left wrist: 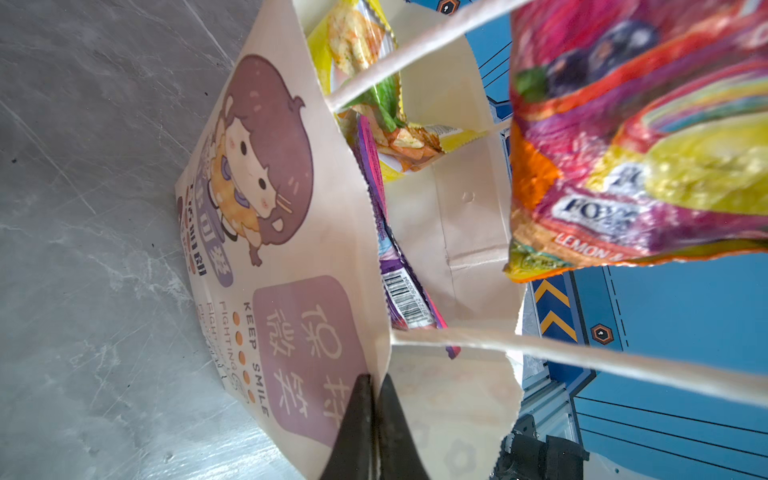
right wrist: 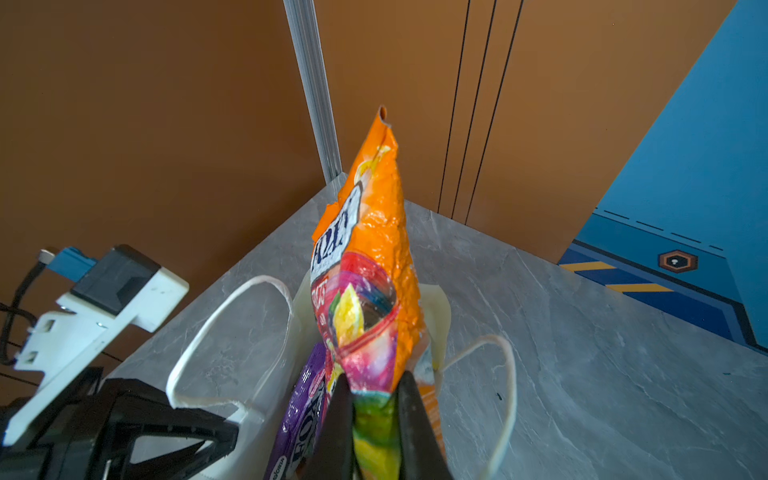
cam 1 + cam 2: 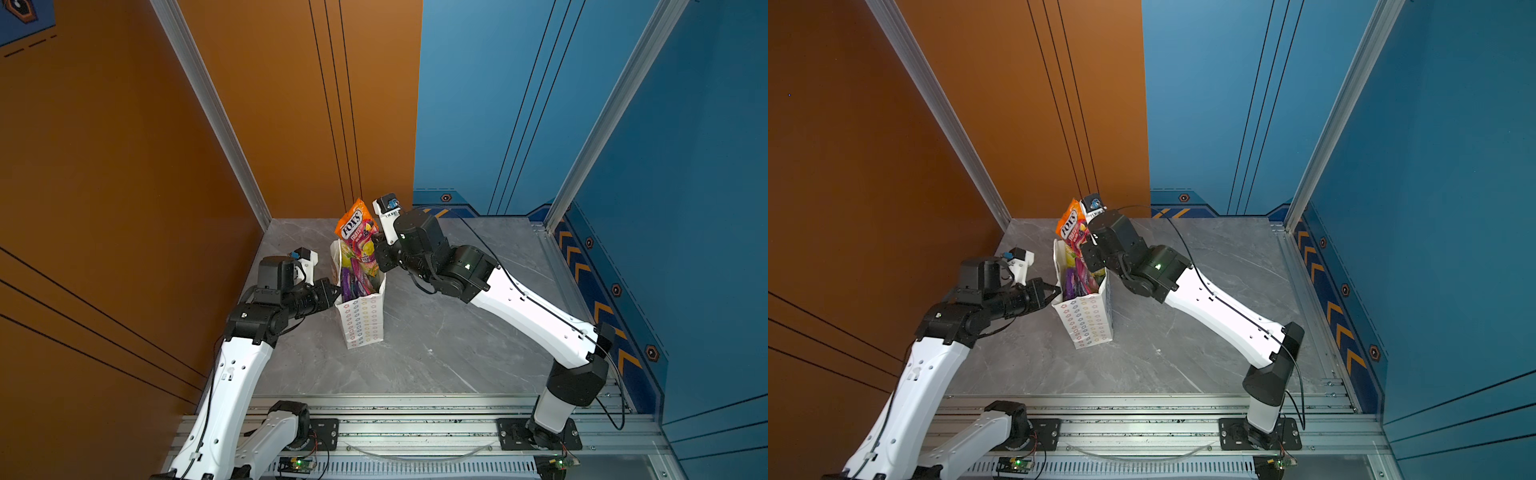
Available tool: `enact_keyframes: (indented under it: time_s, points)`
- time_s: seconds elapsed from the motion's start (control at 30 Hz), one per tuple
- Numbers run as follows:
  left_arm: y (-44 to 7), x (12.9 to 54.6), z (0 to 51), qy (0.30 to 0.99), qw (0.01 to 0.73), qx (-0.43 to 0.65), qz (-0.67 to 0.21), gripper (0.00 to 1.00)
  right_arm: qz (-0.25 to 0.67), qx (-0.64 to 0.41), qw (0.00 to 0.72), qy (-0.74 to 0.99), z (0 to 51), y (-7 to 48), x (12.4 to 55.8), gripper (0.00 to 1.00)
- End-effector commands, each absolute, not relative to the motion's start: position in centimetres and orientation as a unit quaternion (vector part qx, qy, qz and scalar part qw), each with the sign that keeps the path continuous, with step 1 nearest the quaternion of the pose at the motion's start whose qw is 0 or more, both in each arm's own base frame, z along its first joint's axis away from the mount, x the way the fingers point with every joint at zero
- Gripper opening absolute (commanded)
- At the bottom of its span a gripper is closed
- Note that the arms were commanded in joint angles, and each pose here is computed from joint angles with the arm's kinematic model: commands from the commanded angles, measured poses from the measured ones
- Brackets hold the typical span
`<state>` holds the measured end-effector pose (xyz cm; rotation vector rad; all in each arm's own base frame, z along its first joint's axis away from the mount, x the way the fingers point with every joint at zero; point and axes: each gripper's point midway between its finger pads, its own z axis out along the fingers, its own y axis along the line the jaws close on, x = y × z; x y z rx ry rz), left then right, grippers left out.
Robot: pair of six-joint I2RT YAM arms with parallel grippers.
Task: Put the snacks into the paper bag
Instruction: 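Lower the orange packet into the bag held by the left gripper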
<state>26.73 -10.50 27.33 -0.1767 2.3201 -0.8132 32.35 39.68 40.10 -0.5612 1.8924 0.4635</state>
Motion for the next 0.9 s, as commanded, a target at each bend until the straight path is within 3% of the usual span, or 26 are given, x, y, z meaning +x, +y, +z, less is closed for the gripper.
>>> enact_keyframes:
  time_s: [0.0,0.3,0.87]
  points:
    - [-10.4,26.6,27.4,0.885,0.335,-0.071,-0.314,0.08,0.19,-0.21,0.555,0.782,43.0,37.2,31.1,0.0]
    - [-10.3,26.7,27.3,0.886,0.335,-0.073,-0.313,0.08,0.13,-0.22,0.555,0.791,41.2,36.0,29.4,0.0]
    - [-10.3,26.7,27.1,0.886,0.335,-0.073,-0.313,0.08,0.092,-0.288,0.512,0.804,36.5,39.6,29.9,0.0]
